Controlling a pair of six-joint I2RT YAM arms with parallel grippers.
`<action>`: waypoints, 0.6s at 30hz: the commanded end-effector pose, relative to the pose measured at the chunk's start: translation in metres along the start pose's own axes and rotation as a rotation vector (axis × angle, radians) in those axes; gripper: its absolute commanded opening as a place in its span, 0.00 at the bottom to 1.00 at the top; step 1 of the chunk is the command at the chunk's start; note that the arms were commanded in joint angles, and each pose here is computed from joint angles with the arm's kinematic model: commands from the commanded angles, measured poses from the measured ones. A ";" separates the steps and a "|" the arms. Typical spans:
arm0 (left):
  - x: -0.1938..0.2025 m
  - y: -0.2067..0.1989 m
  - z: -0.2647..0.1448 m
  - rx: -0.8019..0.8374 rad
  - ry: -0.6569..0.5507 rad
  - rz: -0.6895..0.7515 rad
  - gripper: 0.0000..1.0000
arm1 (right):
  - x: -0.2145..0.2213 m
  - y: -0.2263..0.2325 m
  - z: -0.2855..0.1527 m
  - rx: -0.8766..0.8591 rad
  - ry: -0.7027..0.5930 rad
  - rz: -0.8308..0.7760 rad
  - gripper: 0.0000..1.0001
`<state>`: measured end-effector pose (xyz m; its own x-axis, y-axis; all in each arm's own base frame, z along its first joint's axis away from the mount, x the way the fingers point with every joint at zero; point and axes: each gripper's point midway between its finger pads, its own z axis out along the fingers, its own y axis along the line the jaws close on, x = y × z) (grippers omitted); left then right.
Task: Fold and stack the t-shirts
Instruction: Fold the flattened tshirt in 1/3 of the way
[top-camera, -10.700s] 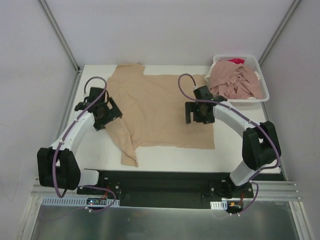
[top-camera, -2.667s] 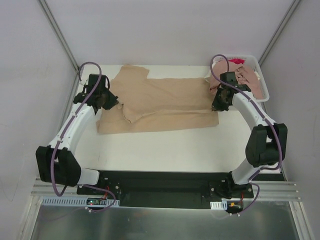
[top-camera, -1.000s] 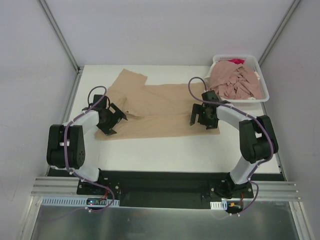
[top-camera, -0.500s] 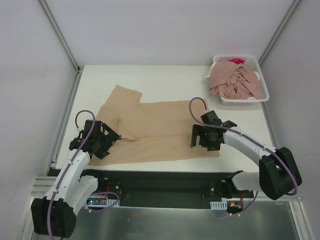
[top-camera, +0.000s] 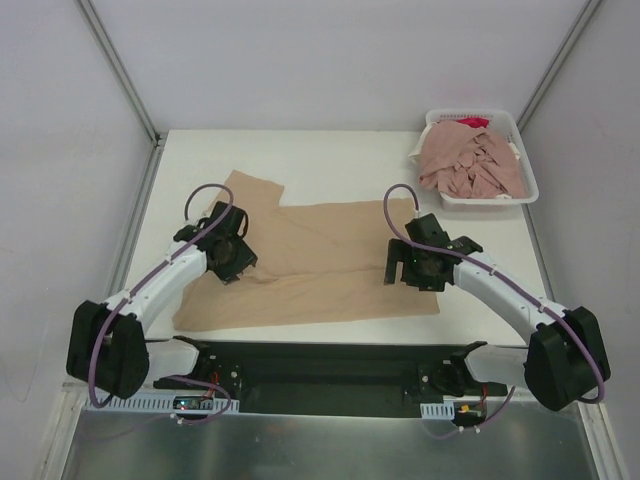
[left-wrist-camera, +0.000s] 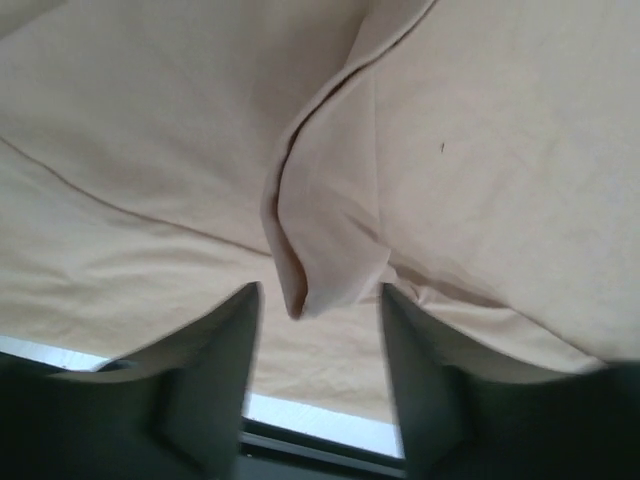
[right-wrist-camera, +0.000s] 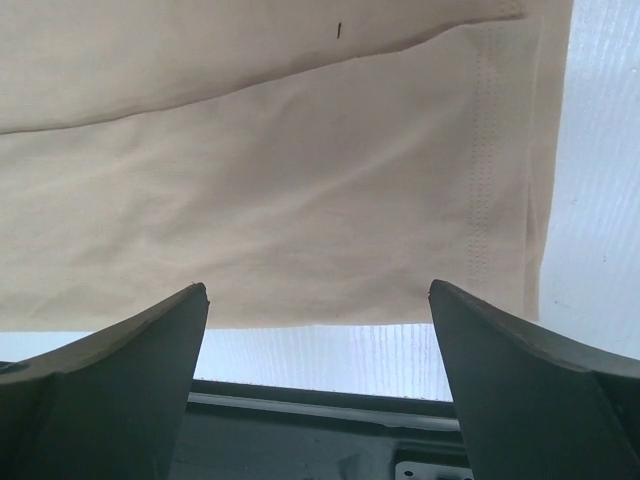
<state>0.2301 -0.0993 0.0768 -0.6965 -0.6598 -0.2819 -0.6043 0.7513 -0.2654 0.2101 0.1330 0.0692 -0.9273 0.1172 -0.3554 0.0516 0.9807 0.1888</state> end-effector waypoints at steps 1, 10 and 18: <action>-0.027 -0.019 0.000 -0.034 -0.078 0.026 0.40 | -0.008 -0.006 -0.013 0.031 -0.043 -0.022 0.97; -0.028 -0.053 0.014 -0.031 -0.055 0.126 0.00 | -0.016 -0.017 -0.017 0.053 -0.071 -0.011 0.97; -0.030 -0.106 0.022 0.022 -0.071 0.228 0.00 | -0.018 -0.022 -0.018 0.059 -0.082 -0.001 0.97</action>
<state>0.2979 -0.1452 0.0849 -0.7794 -0.5208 -0.3484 -0.4777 0.8537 -0.2075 0.2133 0.1121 0.0742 -0.9133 0.1231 -0.3881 0.0749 0.9877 0.1369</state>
